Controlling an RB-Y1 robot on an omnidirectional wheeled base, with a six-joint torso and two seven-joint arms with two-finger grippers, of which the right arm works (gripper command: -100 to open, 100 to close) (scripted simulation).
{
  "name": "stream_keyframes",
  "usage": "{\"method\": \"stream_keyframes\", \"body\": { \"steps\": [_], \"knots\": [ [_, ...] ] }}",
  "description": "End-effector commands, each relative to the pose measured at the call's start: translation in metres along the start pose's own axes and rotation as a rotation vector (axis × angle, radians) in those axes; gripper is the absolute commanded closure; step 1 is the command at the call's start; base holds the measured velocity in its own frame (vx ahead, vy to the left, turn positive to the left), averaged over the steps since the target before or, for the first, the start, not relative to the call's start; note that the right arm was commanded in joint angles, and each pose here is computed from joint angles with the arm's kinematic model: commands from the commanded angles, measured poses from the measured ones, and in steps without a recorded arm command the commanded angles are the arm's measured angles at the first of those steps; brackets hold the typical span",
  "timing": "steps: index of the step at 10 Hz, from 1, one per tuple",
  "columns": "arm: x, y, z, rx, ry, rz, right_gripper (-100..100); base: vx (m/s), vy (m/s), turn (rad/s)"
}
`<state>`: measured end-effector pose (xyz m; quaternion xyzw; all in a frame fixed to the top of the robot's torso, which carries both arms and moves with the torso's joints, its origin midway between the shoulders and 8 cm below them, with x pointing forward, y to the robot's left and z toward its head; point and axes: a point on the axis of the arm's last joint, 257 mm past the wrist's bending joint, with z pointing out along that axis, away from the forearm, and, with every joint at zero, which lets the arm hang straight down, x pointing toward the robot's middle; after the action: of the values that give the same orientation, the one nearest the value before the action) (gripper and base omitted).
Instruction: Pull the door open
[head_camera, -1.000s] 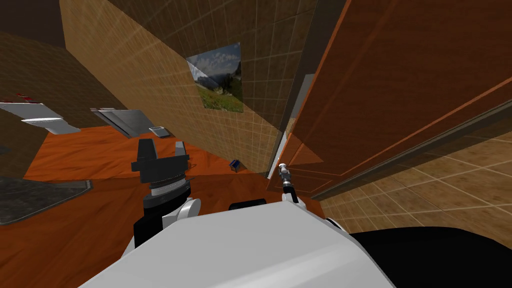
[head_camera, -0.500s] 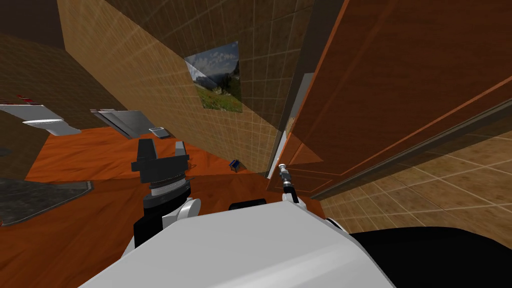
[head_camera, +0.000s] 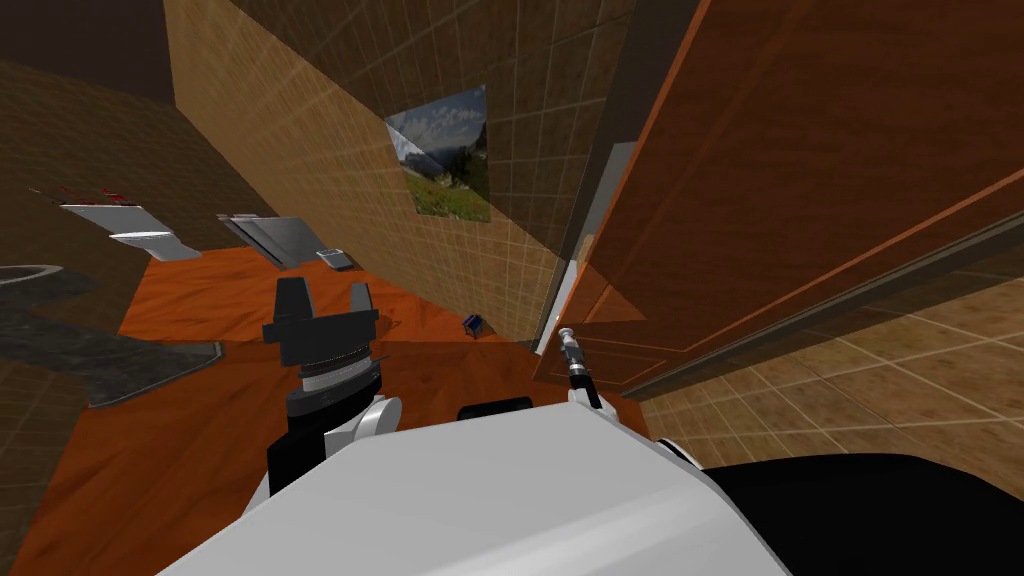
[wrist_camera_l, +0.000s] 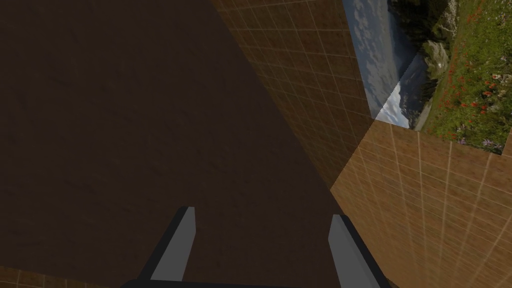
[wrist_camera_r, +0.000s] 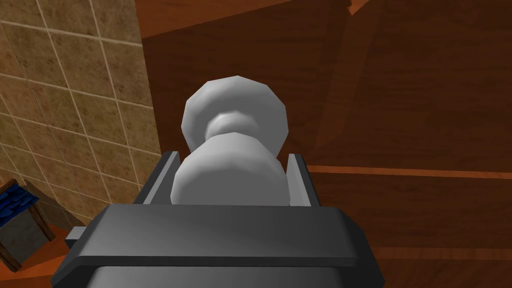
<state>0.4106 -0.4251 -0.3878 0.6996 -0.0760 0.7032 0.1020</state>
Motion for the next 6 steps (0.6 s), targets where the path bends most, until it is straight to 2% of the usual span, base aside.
{"method": "stream_keyframes", "body": {
  "steps": [1, 6],
  "knots": [
    [-0.003, -0.003, -0.0072, 0.025, -0.005, 0.011, 100, -0.226, -0.061, 0.137],
    [-0.003, -0.003, -0.0235, 0.098, -0.006, 0.032, 100, -0.212, -0.042, 0.139]
  ]
}}
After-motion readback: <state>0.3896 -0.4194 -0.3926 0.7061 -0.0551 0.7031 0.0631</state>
